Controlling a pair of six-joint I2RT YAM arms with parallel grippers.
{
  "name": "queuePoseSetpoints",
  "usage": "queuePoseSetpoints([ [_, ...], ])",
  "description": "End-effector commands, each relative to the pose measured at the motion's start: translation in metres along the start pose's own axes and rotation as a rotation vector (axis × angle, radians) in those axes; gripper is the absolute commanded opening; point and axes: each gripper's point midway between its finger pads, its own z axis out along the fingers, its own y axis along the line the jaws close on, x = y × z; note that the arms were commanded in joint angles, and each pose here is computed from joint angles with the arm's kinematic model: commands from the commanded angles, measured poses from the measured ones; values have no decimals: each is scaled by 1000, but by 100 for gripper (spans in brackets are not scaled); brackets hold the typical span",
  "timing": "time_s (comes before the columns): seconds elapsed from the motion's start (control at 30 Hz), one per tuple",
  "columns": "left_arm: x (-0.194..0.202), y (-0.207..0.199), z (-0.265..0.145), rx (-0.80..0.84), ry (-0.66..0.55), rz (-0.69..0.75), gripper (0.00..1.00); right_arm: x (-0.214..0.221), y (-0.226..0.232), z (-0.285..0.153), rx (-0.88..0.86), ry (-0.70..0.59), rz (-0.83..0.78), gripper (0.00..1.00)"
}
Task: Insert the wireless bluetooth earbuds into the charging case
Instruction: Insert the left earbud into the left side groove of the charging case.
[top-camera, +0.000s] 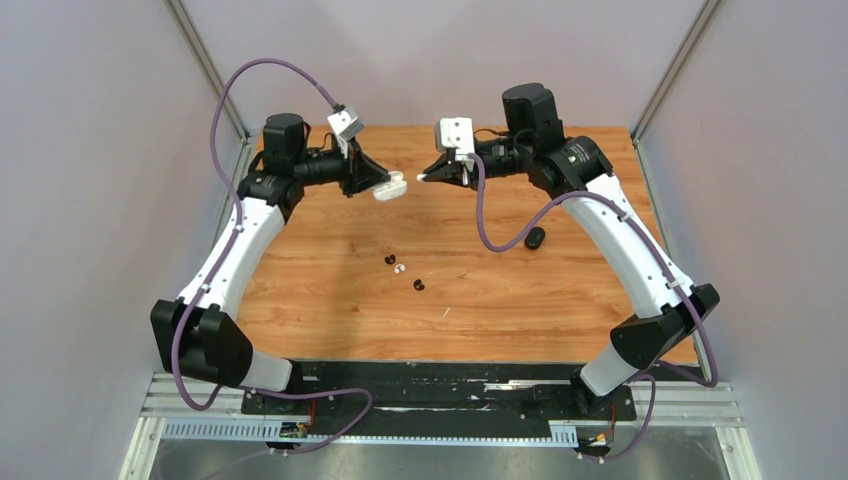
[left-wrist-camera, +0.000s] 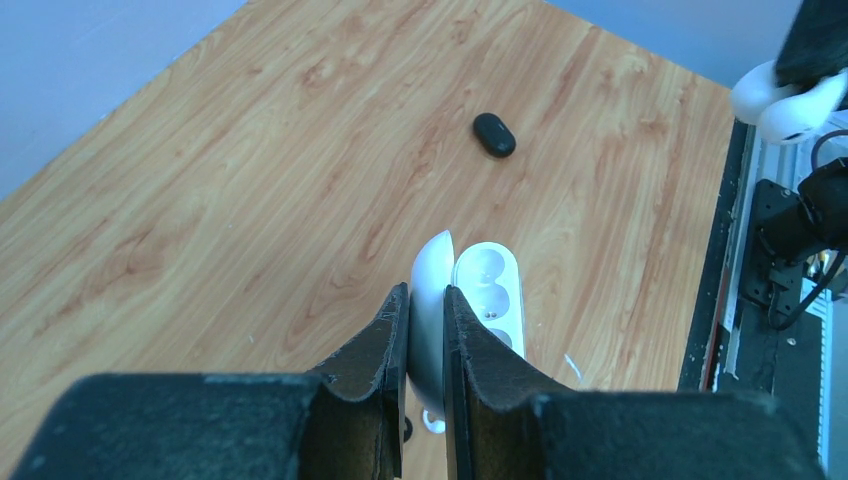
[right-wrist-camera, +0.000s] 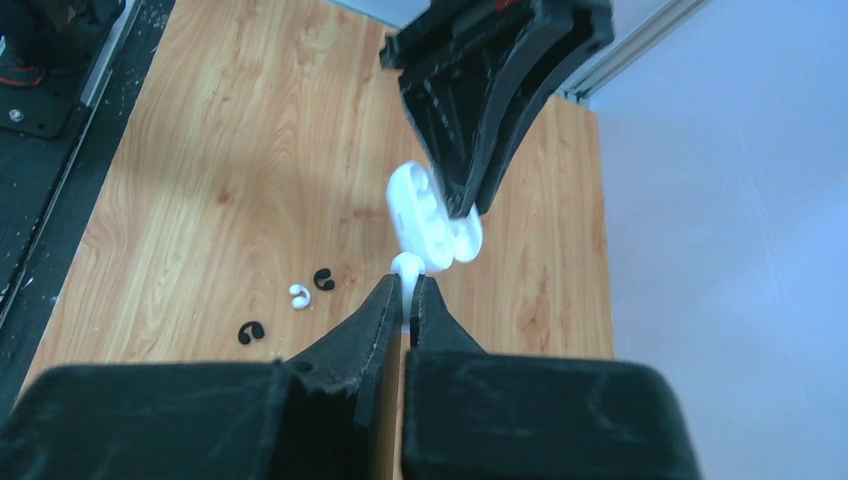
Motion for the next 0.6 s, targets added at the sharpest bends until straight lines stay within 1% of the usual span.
queuePoseSetpoints([
  [0.0, -29, -10, 8, 40, -60, 69, 0, -45, -9, -5, 14, -87, -37, 0],
  [0.13, -24, -28, 18, 92, -44, 97, 0, -52, -3, 0, -21, -117, -65, 0],
  [0.27, -23, -43, 18, 133, -58, 79, 0, -61, 10, 8, -57, -134, -89, 0],
  [0.37, -31, -54, 13, 134, -87, 131, 0, -56, 22, 19, -84, -117, -116, 0],
  [0.57, -39, -68, 1, 138, -118, 194, 0, -51, 39, 33, -131, -106, -103, 0],
])
